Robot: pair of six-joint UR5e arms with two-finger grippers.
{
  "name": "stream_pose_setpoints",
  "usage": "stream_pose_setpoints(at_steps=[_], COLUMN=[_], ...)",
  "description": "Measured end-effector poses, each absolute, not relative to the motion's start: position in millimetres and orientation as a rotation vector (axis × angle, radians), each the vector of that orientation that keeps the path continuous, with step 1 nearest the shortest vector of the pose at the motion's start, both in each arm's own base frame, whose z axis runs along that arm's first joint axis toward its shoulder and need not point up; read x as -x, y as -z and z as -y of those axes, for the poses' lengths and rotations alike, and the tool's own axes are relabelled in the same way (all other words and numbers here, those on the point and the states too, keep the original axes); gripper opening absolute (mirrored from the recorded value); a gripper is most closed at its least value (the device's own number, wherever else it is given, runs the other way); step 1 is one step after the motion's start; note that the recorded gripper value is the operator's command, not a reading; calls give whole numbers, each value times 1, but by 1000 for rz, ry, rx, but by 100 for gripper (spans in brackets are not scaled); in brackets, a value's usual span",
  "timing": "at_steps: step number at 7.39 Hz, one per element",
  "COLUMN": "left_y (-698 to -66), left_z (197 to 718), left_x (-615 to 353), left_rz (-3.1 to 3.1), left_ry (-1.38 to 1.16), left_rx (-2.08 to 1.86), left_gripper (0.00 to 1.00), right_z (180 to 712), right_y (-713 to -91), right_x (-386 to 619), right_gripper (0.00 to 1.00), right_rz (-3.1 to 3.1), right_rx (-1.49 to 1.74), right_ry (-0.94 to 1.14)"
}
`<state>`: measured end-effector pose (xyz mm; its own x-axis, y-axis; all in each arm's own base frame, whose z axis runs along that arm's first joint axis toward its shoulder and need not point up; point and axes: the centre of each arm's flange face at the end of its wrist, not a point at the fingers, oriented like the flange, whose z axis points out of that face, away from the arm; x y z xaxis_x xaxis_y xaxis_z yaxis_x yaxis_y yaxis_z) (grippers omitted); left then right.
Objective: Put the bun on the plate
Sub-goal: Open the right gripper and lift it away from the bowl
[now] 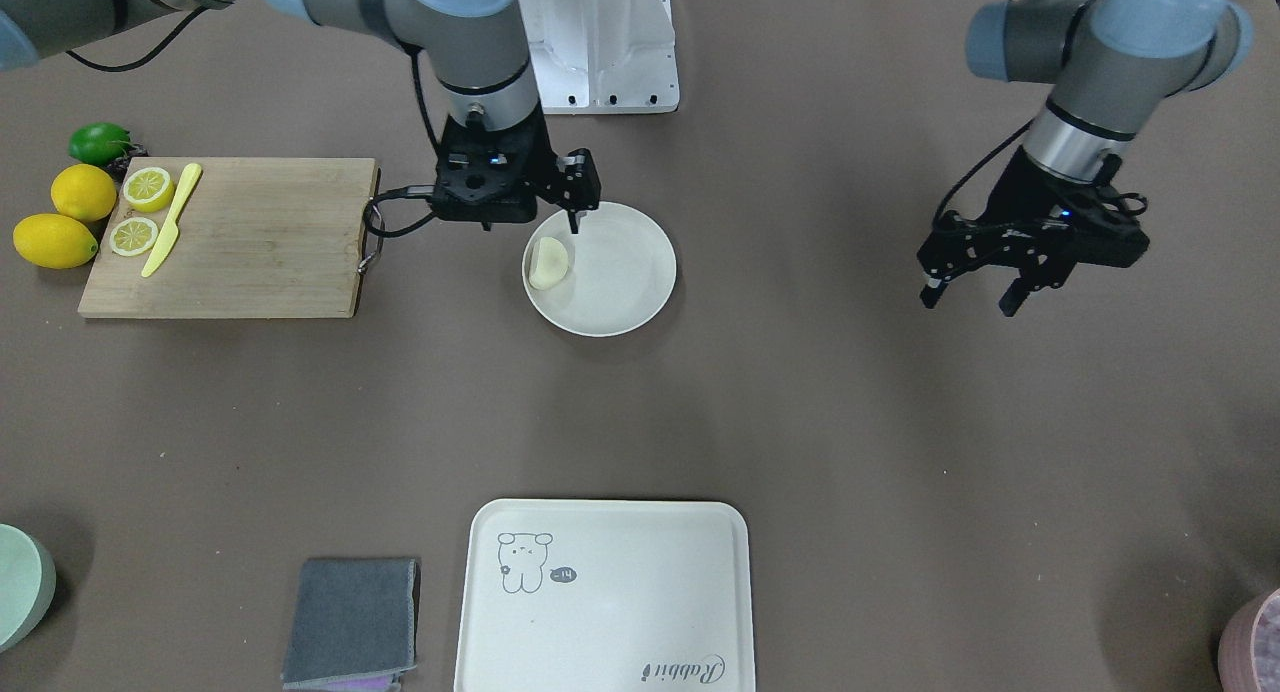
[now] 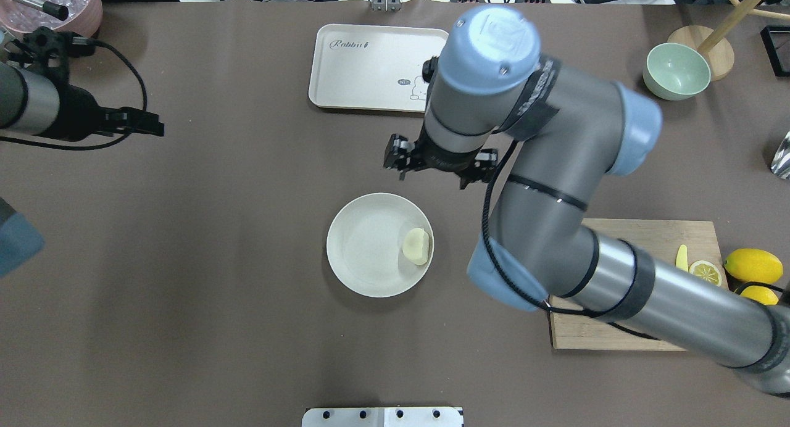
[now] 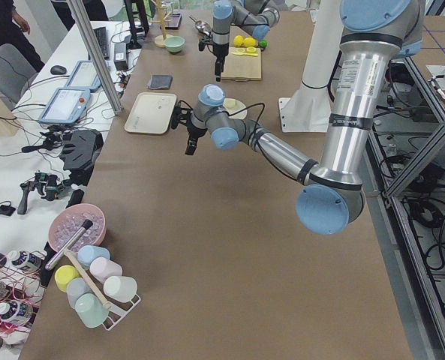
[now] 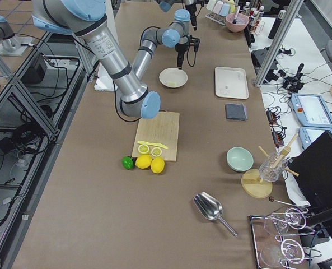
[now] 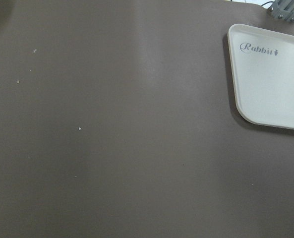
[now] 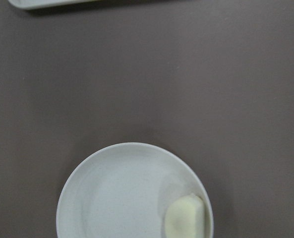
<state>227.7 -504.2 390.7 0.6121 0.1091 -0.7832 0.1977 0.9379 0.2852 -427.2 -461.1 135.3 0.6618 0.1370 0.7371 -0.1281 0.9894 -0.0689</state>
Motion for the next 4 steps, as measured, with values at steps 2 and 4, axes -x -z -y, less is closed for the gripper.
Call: stream_pose_setpoints(at_steps=[2,4], left_y=[-443,-475], left_z=[513,514], left_x=[-132,-42], left_rz=[-825,-760], left_ry=[-57,-85], left_rx=[-378,-372], left_gripper=[98,98], right_z=[492,513], right_y=[-191,-307], right_x=[296,152], right_gripper=[100,100], right_rz=[729,694], right_rx=[-3,5], right_ry=[-78,73])
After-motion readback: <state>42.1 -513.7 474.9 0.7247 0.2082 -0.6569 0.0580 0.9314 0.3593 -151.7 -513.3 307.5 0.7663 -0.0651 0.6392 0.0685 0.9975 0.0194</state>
